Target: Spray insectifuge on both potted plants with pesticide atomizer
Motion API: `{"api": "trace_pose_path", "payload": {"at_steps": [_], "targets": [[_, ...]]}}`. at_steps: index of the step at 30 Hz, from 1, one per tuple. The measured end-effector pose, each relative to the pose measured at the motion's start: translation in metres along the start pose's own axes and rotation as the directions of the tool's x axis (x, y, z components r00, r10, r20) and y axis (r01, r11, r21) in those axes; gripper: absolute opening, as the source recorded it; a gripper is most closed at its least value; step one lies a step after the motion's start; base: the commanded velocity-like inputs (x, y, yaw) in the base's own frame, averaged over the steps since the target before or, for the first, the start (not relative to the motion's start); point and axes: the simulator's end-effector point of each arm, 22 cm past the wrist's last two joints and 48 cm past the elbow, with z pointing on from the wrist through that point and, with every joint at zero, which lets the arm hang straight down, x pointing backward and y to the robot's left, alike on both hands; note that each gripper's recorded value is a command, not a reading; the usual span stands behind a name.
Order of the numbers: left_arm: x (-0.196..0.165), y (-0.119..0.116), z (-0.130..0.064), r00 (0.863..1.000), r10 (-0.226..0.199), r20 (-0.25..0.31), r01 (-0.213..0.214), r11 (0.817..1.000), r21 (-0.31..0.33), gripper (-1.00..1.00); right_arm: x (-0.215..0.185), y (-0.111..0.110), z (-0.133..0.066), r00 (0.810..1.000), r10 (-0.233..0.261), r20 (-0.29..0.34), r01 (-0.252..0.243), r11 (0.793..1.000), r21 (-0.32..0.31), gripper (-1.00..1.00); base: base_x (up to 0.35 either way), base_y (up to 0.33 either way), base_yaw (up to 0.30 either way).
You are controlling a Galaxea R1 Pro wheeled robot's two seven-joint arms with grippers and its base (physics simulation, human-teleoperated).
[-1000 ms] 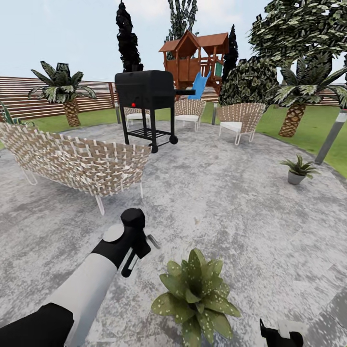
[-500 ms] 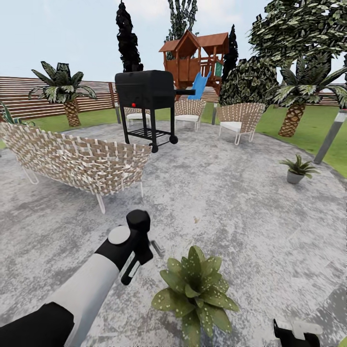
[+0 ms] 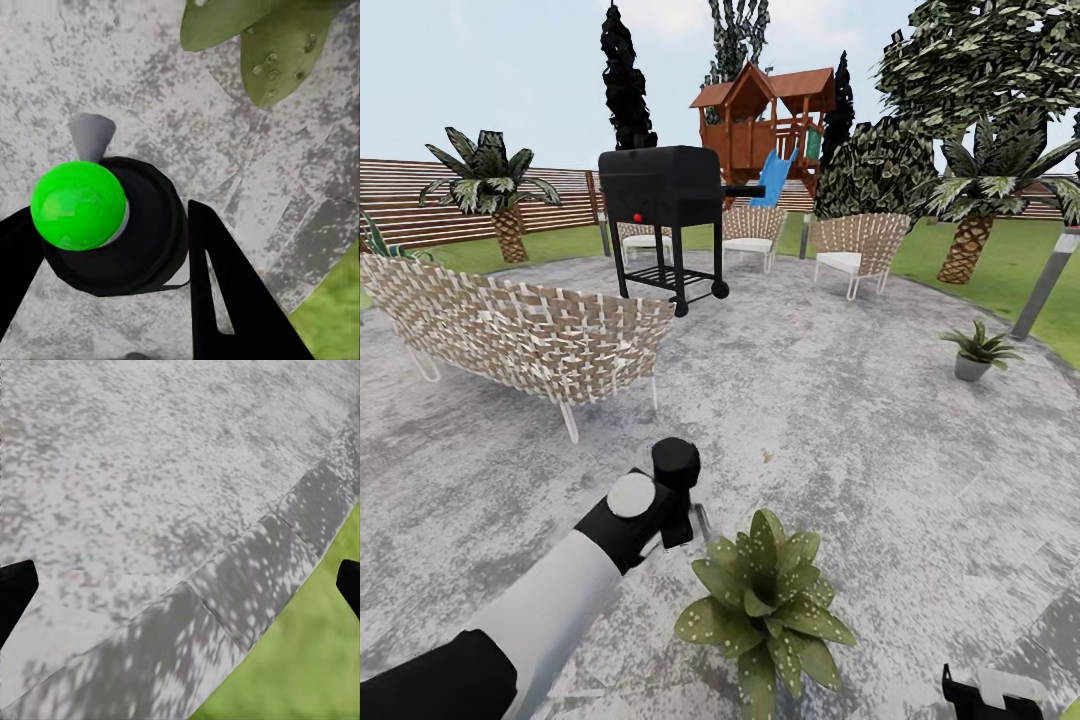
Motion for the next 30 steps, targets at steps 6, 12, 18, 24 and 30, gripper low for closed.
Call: {"api": "trace_pose_path", "payload": {"at_steps": [6,12,18,24,30], "targets": [[0.055,0.029,0.013,0.997,-0.048,-0.063,0.046,0.998,-0.034,-1.0,0.001,0.009,-0.002,1.0,0.002,-0.001,-0.002,1.0,-0.014,1.0,0.0,0.0,0.0],[0.05,0.027,0.012,0.997,-0.047,-0.056,0.045,0.998,-0.032,-1.0,0.004,0.047,-0.012,1.0,0.028,-0.013,-0.029,0.998,-0.06,1.0,0.0,-0.041,0.148],[0.046,0.025,0.012,0.998,-0.045,-0.051,0.044,0.999,-0.029,-1.0,0.005,0.049,-0.012,0.999,0.029,-0.014,-0.03,0.998,-0.059,1.0,-0.058,-0.25,0.02],[0.047,0.025,0.012,0.997,-0.046,-0.056,0.044,0.998,-0.033,-1.0,0.005,0.05,-0.013,1.0,0.028,-0.014,-0.029,0.998,-0.061,1.0,-0.241,-0.18,0.0],[0.049,0.026,0.013,0.997,-0.049,-0.061,0.047,0.998,-0.035,-1.0,0.005,0.05,-0.013,1.0,0.028,-0.014,-0.029,0.998,-0.061,1.0,-0.235,-0.012,0.0]]}}
